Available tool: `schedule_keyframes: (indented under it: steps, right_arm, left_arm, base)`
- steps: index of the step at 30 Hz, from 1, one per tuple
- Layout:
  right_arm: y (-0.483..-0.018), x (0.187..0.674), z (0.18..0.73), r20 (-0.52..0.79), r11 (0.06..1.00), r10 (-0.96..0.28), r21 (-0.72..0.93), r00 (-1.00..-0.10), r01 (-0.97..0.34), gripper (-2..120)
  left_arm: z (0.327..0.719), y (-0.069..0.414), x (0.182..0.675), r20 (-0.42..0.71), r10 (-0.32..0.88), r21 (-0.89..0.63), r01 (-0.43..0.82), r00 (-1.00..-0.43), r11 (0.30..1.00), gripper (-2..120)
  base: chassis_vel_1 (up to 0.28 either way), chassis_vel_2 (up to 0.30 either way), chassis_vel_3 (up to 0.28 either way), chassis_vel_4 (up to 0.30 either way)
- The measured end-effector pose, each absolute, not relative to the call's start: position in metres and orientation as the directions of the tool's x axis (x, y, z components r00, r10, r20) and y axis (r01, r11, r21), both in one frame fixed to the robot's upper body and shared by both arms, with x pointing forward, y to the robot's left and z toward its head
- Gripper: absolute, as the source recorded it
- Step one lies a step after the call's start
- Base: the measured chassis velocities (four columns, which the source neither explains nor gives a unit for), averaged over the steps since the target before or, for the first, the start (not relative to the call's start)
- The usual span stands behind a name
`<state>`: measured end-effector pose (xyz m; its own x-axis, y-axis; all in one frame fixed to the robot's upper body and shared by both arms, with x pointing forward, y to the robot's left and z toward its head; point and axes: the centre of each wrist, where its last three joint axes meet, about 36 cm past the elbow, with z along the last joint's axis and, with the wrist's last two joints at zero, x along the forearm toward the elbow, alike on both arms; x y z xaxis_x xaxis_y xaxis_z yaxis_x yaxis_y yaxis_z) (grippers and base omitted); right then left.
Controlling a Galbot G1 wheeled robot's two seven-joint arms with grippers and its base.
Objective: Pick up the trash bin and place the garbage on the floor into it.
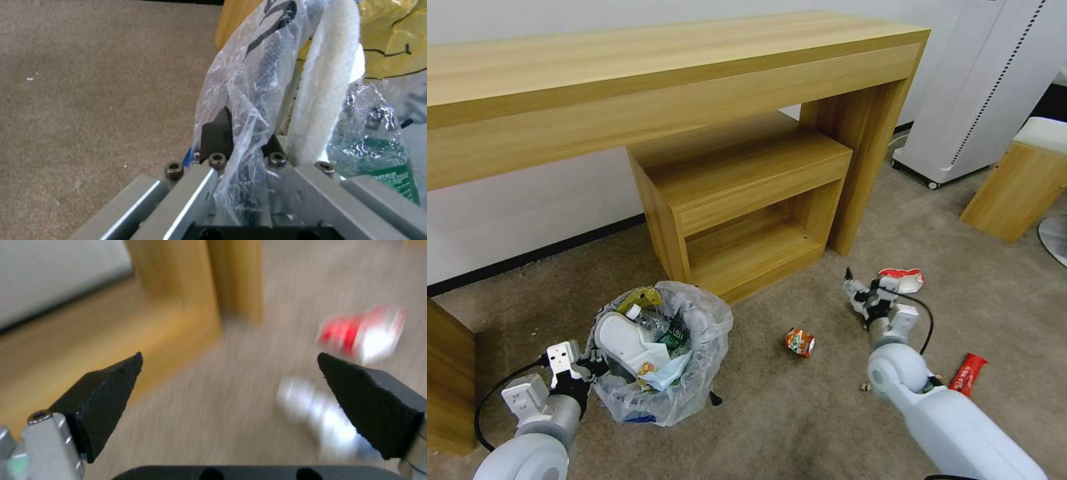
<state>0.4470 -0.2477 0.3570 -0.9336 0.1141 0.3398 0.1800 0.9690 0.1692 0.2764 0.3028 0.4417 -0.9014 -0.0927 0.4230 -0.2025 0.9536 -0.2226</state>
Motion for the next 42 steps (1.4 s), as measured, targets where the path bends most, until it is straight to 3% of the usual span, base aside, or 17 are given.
schedule_keyframes:
  steps: [2, 4, 6, 11, 19, 29, 36, 42]
  right_arm:
    - [-0.236, 0.449, 0.354, 0.488, 0.958, 0.081, 0.201, -0.869, 0.203, 100]
    - [-0.236, 0.449, 0.354, 0.488, 0.958, 0.081, 0.201, -0.869, 0.203, 100]
    - [-0.220, 0.454, 0.324, 0.603, 0.955, 0.102, 0.163, -0.791, 0.248, 100]
    - [-0.191, 0.459, 0.294, 0.688, 0.948, 0.106, 0.147, -0.718, 0.282, 100]
    - [-0.167, 0.463, 0.264, 0.726, 0.949, 0.100, 0.136, -0.680, 0.284, 100]
    - [-0.175, 0.474, 0.237, 0.721, 0.949, 0.141, 0.097, -0.679, 0.299, 99]
    - [-0.174, 0.476, 0.226, 0.700, 0.954, 0.161, 0.070, -0.696, 0.291, 84]
    - [-0.168, 0.471, 0.225, 0.685, 0.962, 0.156, 0.059, -0.712, 0.267, 59]
  left_arm:
    - [0.439, 0.302, 0.279, 0.426, -0.089, -0.226, -0.201, -0.900, 0.953, 1]
    - [0.439, 0.302, 0.279, 0.426, -0.089, -0.226, -0.201, -0.900, 0.953, 1]
    - [0.434, 0.302, 0.282, 0.434, -0.089, -0.225, -0.203, -0.897, 0.953, 1]
    - [0.432, 0.305, 0.284, 0.438, -0.093, -0.221, -0.207, -0.894, 0.953, 1]
    - [0.432, 0.307, 0.285, 0.438, -0.091, -0.221, -0.206, -0.894, 0.953, 1]
    - [0.430, 0.309, 0.285, 0.441, -0.095, -0.222, -0.211, -0.892, 0.952, 1]
    - [0.430, 0.307, 0.285, 0.442, -0.091, -0.227, -0.210, -0.892, 0.951, 1]
    - [0.430, 0.305, 0.285, 0.439, -0.087, -0.233, -0.207, -0.894, 0.950, 1]
  base:
    - [0.000, 0.000, 0.000, 0.000]
    - [0.000, 0.000, 0.000, 0.000]
    - [0.000, 0.000, 0.000, 0.000]
    - [0.000, 0.000, 0.000, 0.000]
    - [0.000, 0.000, 0.000, 0.000]
    - [0.000, 0.000, 0.000, 0.000]
    - [0.000, 0.000, 0.000, 0.000]
    - [0.000, 0.000, 0.000, 0.000]
